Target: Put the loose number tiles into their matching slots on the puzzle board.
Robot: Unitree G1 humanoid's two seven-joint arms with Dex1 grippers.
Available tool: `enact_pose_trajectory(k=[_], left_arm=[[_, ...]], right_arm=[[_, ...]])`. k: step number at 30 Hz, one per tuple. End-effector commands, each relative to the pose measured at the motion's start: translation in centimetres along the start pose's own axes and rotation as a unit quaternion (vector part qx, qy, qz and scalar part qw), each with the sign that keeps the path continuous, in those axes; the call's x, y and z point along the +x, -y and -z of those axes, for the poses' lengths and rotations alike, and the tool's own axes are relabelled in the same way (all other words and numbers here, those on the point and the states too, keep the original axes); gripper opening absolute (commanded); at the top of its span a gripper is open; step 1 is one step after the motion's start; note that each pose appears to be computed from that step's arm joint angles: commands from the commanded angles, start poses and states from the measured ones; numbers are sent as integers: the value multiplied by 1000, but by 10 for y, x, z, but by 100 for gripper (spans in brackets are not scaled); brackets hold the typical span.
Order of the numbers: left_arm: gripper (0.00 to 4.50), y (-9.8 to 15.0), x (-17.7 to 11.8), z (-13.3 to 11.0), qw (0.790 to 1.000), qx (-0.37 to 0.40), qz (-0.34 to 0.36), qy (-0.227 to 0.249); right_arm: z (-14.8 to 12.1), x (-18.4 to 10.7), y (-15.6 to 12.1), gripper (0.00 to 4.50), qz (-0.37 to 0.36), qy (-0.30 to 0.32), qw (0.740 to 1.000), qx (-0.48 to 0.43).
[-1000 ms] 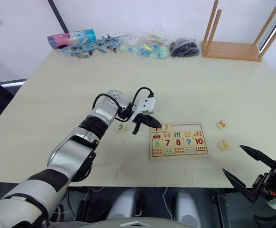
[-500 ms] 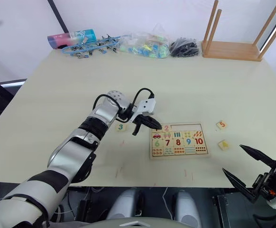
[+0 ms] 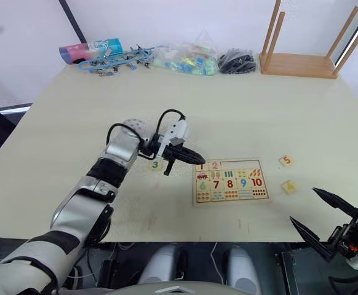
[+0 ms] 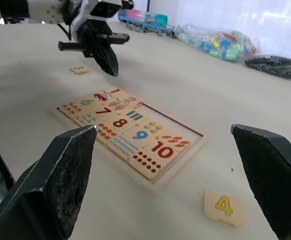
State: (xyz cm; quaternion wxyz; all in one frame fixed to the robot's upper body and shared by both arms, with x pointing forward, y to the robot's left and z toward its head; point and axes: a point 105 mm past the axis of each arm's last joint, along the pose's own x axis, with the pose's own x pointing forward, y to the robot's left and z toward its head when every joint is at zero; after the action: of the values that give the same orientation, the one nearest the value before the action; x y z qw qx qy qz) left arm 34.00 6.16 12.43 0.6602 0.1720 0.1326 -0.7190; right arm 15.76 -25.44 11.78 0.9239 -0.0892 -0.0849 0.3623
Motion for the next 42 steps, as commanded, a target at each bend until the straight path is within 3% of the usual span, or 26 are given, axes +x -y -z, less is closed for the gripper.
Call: enact_pose_trajectory(k=[1, 13, 18, 21, 29, 42], left_arm=[[4, 5, -17, -19, 997, 8, -27, 69], [4, 23, -60, -4, 977, -20, -142, 158], [4, 29, -78, 9, 969, -35, -185, 161], [82, 32, -88, 16, 965, -37, -208, 157], [444, 60, -120, 56, 959, -57, -255, 108], [444, 103, -145, 95, 934, -106, -328, 93]], right_arm=[[-3, 0, 4, 450, 3, 7, 1000, -5], [1, -1, 10, 450, 15, 6, 1000, 1], [2, -3, 11, 450, 15, 1, 1000, 2], [3, -5, 12, 450, 17, -4, 1000, 2], [8, -15, 23, 450, 45, -36, 998, -6], [15, -26, 38, 450, 69, -62, 996, 11]])
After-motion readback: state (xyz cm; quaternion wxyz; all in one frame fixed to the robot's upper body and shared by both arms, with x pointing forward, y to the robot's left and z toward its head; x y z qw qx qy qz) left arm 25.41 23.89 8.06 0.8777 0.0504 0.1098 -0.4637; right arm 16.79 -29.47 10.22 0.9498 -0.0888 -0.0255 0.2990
